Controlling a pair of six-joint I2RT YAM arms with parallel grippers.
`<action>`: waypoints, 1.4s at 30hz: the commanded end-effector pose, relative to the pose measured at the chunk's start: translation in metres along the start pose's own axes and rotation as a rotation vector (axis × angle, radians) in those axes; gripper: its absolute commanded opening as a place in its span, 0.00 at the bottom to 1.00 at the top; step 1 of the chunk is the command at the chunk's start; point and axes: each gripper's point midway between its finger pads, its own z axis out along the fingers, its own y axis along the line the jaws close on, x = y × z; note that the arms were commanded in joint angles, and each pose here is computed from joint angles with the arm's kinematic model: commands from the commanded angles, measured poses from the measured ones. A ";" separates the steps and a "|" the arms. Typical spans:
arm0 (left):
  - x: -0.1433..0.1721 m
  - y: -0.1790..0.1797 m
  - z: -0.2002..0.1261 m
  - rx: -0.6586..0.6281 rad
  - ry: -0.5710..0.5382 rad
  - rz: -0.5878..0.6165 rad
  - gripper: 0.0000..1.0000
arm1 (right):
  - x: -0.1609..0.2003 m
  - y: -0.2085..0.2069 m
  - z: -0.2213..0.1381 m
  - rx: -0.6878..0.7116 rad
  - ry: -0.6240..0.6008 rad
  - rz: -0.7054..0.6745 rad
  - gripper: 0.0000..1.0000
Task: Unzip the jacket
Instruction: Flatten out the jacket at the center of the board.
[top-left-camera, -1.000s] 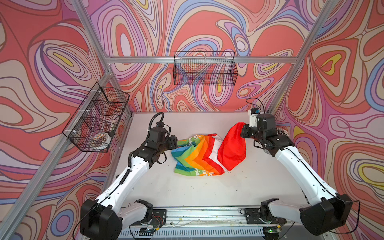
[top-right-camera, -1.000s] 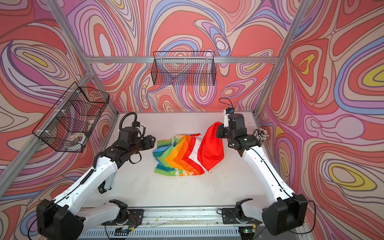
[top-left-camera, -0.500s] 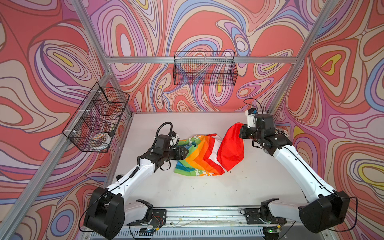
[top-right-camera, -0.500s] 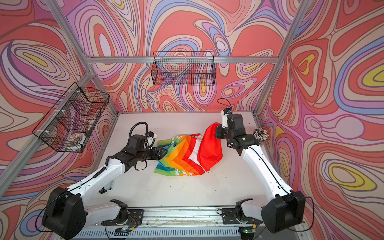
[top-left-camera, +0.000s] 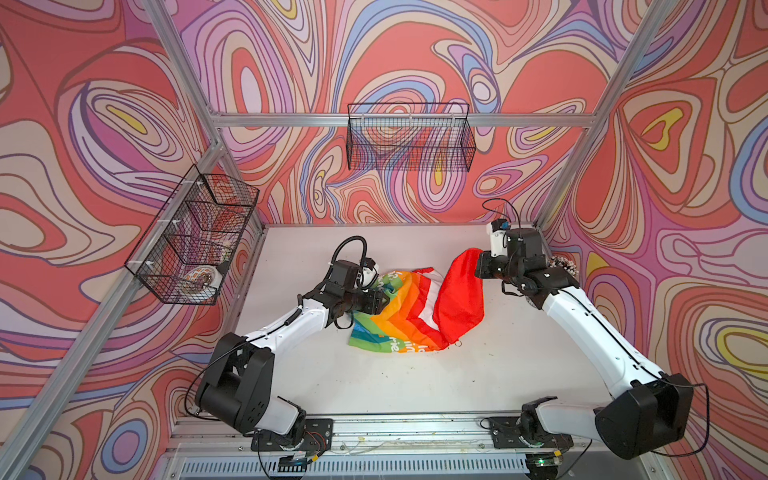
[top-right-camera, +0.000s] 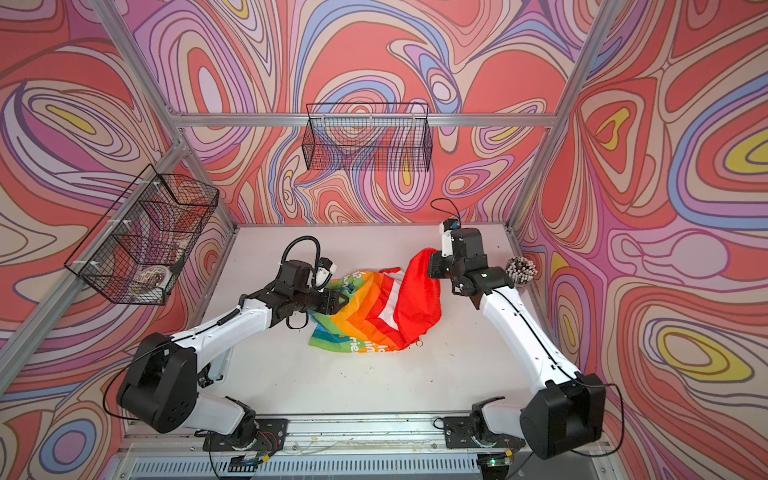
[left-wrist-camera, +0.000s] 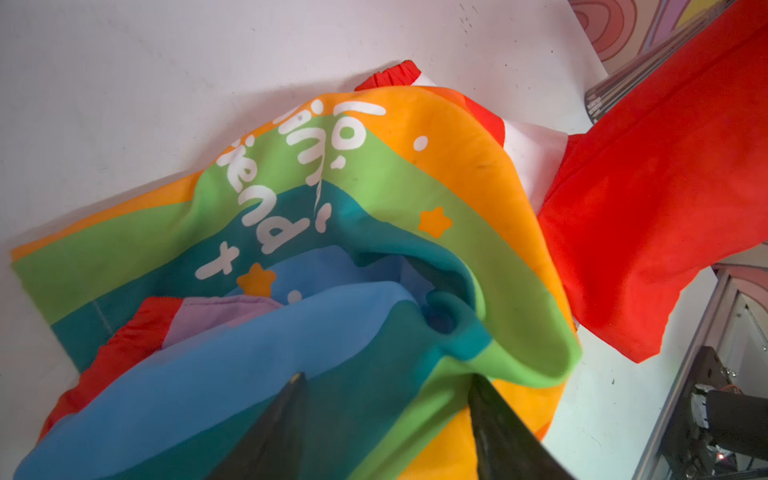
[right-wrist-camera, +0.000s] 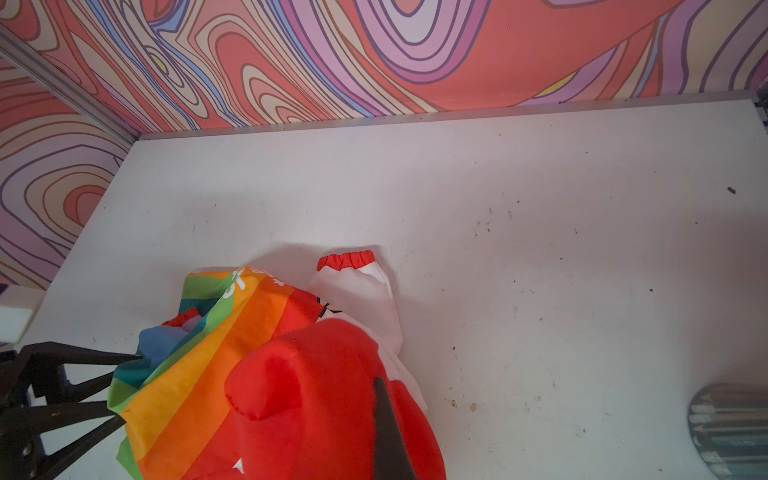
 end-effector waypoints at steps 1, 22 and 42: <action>-0.006 -0.011 0.006 0.072 -0.001 0.019 0.38 | -0.009 0.003 -0.004 -0.010 -0.018 0.008 0.00; -0.075 -0.024 -0.204 -0.589 -0.139 -0.073 0.00 | -0.057 -0.029 -0.060 0.216 -0.220 0.148 0.00; -0.055 -0.087 0.099 -0.192 0.113 -0.038 0.42 | -0.009 -0.041 -0.039 0.246 -0.098 0.172 0.00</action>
